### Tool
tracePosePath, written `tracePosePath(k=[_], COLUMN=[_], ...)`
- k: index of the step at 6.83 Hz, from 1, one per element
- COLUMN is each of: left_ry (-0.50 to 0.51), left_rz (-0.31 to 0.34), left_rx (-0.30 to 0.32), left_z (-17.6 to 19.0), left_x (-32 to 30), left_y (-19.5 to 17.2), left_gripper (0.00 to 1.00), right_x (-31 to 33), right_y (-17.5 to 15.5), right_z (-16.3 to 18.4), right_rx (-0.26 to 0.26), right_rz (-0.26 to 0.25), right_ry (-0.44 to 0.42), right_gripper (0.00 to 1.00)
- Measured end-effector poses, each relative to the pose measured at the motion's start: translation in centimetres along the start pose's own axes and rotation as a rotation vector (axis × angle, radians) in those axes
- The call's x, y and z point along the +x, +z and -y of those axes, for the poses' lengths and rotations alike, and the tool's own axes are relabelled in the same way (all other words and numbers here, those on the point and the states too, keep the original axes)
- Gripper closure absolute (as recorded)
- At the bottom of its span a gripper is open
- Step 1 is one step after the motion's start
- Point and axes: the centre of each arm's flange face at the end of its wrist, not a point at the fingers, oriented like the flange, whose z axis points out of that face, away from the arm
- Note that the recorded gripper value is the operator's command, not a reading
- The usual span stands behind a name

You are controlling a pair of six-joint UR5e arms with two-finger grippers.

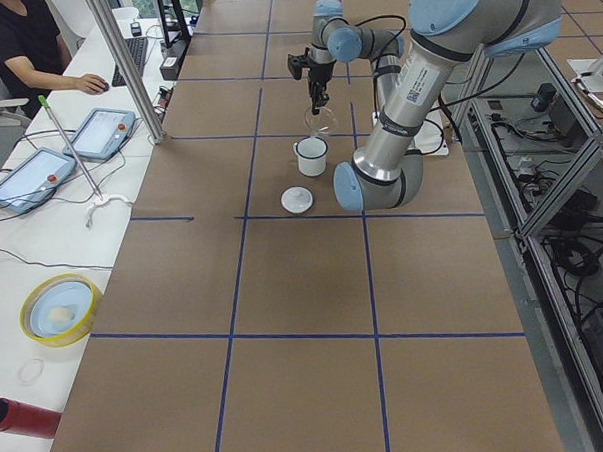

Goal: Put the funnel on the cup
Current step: 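Lift the glass funnel and carry it over the open mug, then lower the funnel into the mug mouth and open the left gripper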

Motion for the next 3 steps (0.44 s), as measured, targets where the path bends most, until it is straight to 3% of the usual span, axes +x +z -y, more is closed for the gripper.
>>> tracePosePath(k=[3], left_ry=[0.049], left_rz=[0.052], left_rx=[0.021], left_z=[-0.4], left_x=[0.8], left_y=[2.6], left_gripper=[1.00], right_x=[0.0], right_y=[0.0], right_z=[0.0], right_rx=[0.000], right_rz=[0.000], right_ry=[0.000], right_gripper=[0.00])
